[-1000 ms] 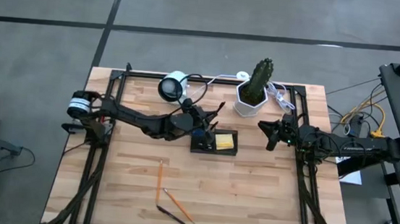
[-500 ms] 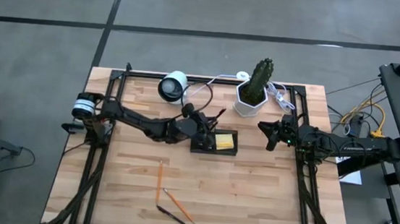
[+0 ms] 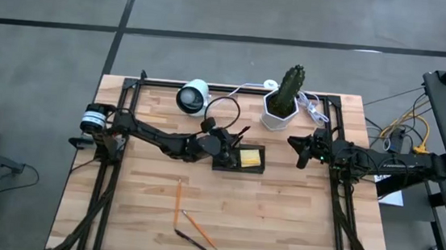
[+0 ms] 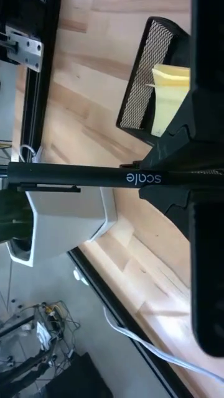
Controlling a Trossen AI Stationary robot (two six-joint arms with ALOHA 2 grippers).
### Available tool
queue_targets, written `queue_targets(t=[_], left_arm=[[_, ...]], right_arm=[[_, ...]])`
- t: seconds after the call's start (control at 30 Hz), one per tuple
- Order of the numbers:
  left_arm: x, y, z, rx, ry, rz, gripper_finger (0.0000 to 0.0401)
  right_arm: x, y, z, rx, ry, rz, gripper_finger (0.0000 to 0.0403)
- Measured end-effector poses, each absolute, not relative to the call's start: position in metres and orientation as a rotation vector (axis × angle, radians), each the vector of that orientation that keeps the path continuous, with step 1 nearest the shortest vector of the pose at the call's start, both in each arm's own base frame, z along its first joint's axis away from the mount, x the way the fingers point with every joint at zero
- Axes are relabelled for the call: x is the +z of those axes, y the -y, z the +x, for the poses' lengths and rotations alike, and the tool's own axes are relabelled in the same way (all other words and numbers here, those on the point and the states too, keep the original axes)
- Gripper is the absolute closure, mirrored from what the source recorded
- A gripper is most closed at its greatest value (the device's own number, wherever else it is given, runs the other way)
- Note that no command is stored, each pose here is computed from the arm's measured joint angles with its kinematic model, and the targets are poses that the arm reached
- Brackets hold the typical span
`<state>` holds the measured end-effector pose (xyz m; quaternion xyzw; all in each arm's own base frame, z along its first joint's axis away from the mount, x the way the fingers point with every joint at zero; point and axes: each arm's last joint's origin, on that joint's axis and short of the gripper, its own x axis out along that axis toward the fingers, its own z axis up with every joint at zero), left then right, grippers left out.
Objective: Pick and place office supplies into organizer
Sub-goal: Put the top black pen into the black desk organizer
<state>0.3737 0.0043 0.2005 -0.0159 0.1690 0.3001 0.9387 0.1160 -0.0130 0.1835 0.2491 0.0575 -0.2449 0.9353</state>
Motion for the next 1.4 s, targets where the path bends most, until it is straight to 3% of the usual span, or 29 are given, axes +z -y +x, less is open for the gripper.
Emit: queue_targets(t=[1.17, 1.4], left_arm=[[0.186, -0.004, 0.364, 0.587, -0.307, -0.078, 0.0385], [0.186, -0.003, 0.365, 0.544, -0.314, -0.086, 0.0354]], right_arm=[[0.184, 0.013, 0.116, -0.501, -0.116, 0.509, 0.0349], [0.184, 0.013, 0.116, -0.501, -0.116, 0.509, 0.0349]])
